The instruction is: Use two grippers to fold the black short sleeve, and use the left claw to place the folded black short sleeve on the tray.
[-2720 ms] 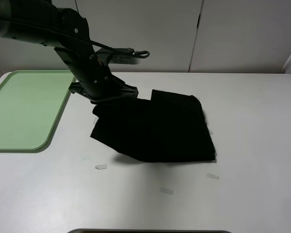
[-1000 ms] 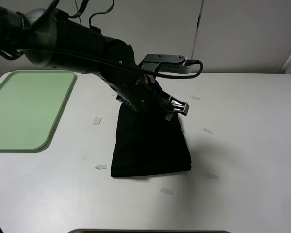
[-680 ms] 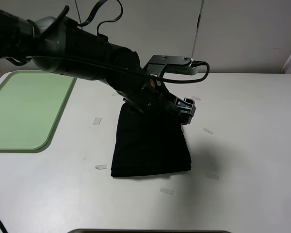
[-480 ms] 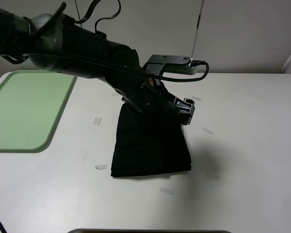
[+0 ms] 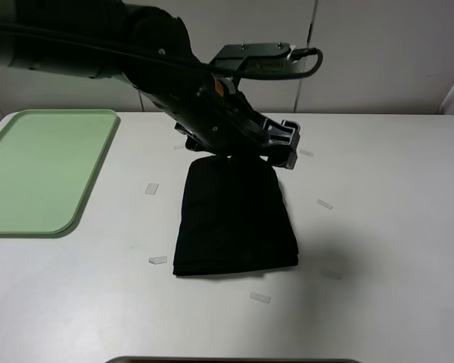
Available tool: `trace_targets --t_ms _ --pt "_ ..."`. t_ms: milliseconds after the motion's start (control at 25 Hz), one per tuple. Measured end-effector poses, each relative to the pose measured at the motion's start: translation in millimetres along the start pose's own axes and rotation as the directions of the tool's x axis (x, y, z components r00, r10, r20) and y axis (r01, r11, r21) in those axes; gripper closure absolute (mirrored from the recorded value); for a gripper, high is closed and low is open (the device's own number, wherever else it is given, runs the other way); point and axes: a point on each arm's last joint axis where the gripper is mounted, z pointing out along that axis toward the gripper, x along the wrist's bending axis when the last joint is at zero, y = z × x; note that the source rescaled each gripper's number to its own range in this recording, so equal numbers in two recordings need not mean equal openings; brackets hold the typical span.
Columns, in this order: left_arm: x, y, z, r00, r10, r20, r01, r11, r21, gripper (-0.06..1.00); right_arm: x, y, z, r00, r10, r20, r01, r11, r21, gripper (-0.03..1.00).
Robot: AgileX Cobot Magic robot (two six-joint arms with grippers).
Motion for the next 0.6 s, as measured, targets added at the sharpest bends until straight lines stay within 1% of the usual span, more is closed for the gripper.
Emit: trace_targets --t_ms 160,280,400,600 --pt "9.7 1.3 -4.0 1.0 -0.02 -0.021 0.021 0.999 0.024 -0.06 0.0 0.0 0.0 1.0 0.0 0.0 0.0 1.0 0.0 -0.03" --pt "17.8 0.9 2.8 0.999 -0.033 -0.039 0.034 0.999 0.037 -0.06 0.0 0.0 0.0 1.0 0.0 0.0 0.0 1.0 0.0 -0.03" --pt "22.5 -3.7 24.1 0.998 -0.036 -0.049 0.038 0.998 0.044 -0.06 0.0 0.0 0.0 1.0 0.0 0.0 0.0 1.0 0.0 -0.03" --pt "30.1 -12.7 67.7 0.998 -0.037 -0.055 0.037 0.999 0.005 -0.06 0.0 0.0 0.0 1.0 0.0 0.0 0.0 1.0 0.0 -0.03"
